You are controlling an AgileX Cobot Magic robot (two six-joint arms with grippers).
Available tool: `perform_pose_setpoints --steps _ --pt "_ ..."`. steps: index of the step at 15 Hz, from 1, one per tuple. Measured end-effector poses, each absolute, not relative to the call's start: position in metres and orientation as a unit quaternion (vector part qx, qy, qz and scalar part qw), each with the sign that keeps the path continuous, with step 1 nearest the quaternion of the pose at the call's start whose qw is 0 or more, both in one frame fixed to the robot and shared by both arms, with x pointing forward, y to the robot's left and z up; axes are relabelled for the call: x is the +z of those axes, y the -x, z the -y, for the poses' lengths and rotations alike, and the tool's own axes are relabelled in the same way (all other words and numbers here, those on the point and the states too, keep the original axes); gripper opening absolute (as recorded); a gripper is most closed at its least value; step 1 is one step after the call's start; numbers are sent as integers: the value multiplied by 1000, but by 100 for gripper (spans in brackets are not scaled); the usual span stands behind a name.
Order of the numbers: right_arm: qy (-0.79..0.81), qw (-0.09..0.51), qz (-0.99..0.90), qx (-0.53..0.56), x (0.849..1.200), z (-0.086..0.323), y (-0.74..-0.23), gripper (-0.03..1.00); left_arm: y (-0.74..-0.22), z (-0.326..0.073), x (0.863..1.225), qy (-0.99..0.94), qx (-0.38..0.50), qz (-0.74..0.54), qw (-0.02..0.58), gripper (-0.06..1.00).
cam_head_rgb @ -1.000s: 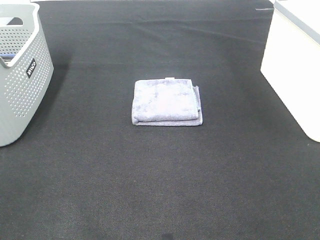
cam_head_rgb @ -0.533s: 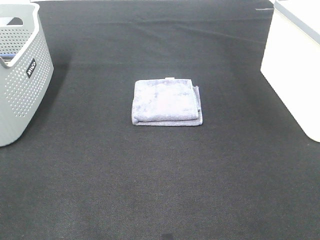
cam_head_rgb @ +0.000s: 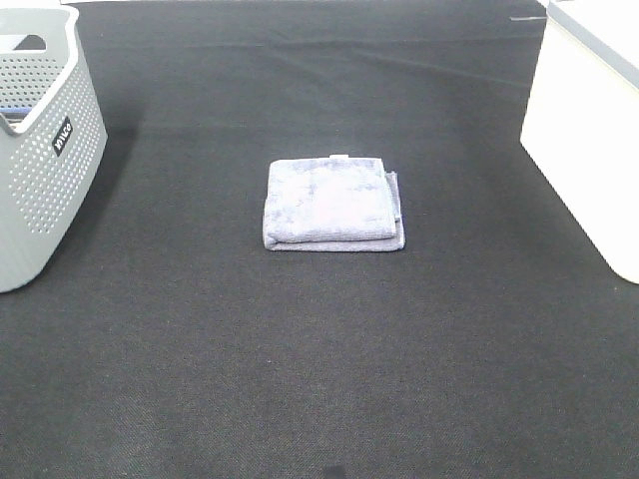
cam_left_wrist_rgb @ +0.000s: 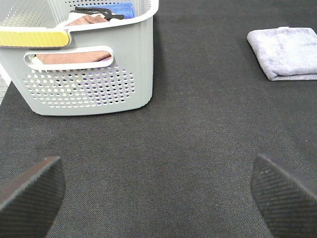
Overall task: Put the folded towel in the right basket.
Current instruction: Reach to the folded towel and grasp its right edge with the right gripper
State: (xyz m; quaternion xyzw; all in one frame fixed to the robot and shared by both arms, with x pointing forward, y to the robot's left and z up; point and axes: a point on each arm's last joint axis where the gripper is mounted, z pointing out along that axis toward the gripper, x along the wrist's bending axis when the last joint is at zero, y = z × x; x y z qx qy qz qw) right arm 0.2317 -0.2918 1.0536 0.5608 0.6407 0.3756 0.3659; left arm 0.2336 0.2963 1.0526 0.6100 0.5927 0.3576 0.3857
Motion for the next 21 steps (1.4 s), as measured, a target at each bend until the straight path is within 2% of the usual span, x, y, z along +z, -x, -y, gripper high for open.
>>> perform_pose_setpoints --steps 21 --pt "-561 368 -640 376 1054 292 -232 77 -234 -296 1053 -610 358 -593 386 97"
